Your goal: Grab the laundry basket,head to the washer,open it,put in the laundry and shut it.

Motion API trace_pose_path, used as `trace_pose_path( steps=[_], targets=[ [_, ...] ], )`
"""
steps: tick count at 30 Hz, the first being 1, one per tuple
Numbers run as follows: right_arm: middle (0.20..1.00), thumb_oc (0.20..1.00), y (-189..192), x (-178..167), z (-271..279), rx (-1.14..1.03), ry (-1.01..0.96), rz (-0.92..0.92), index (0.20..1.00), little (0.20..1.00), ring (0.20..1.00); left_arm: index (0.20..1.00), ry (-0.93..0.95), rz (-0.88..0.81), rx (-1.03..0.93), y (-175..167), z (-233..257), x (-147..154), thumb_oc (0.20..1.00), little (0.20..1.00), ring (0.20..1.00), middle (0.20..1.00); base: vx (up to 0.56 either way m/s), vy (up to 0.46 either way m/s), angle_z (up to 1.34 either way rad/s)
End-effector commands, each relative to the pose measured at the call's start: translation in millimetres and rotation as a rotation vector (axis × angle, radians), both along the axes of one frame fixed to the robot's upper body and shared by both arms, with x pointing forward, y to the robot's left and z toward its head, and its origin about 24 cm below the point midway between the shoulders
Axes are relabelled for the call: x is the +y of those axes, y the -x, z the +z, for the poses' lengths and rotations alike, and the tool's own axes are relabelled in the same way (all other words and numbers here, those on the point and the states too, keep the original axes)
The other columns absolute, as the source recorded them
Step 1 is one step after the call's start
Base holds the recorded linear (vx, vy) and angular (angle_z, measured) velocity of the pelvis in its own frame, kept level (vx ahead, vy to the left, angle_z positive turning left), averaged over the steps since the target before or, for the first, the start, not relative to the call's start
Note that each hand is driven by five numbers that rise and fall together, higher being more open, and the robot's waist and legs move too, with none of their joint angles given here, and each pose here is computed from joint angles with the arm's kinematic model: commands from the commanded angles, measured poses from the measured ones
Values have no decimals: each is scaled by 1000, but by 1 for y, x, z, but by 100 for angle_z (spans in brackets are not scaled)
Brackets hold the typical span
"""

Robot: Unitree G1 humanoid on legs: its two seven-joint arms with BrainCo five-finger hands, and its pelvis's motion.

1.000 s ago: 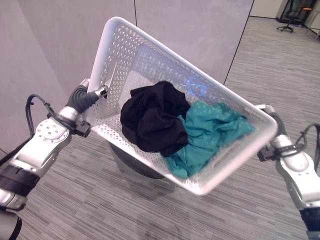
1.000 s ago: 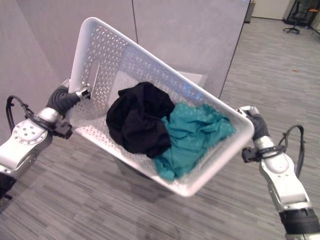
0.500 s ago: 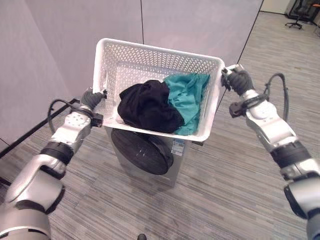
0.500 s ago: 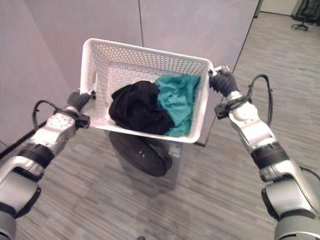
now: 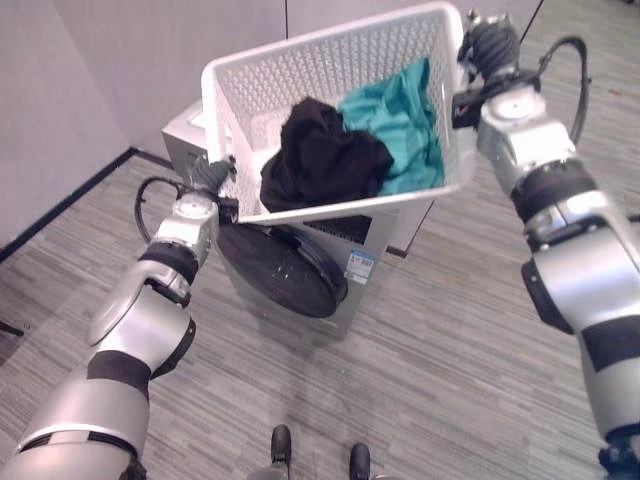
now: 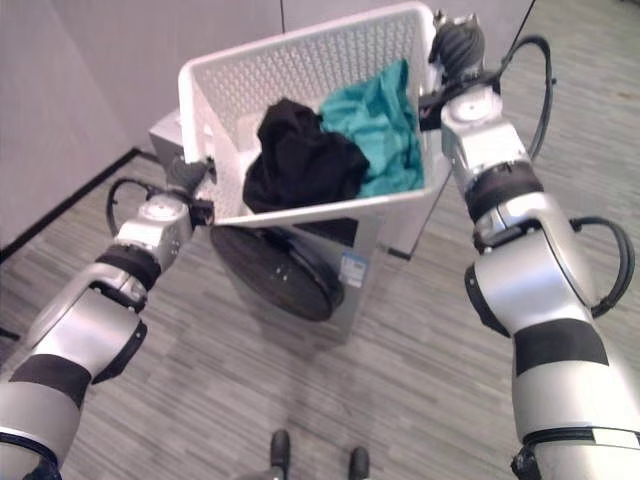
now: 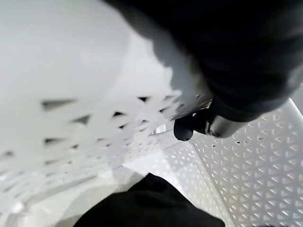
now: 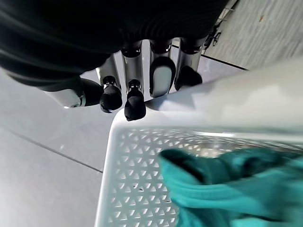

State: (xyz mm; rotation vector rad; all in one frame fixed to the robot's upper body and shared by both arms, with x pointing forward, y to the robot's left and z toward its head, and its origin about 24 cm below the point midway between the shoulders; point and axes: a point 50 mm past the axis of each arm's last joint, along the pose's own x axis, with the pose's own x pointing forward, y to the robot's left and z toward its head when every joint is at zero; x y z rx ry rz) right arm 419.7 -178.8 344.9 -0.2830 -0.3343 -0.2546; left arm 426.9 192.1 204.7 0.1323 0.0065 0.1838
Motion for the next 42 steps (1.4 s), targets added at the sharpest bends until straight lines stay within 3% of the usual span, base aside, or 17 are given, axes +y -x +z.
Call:
trace_pose_path(
  steps=[1,6,12,15,22,28,42],
  targets=[
    [200,200,0,43,16,-4,67,109,200,200,200,200,191,-139,-562,18,177,-68,200,200,200,200,64,15,2],
    [200,200,1,46,21,-5,76,99,200,200,200,200,139,-163,-621,27,199,-79,200,200,200,200,97,50,-1],
    [200,200,-4,28,0,82,126,76,200,200,200,200,39,-196,-510,15,163,-90,200,200,200,200,181,139,5],
    [200,200,-6,39,-7,94,140,100,200,200,200,200,-9,-220,-481,13,155,-97,200,200,200,200,297,-74,37],
    [200,200,-11,28,-39,178,199,92,200,200,200,200,-15,-182,-375,2,115,-78,200,200,200,200,348,-200,21],
    [200,200,-11,27,-39,188,231,83,200,200,200,200,-16,-169,-355,2,121,-76,200,200,200,200,163,-177,20],
    [200,200,-13,22,-52,252,343,75,200,200,200,200,-228,-11,-281,0,116,-24,200,200,200,200,150,98,-37]
  ],
)
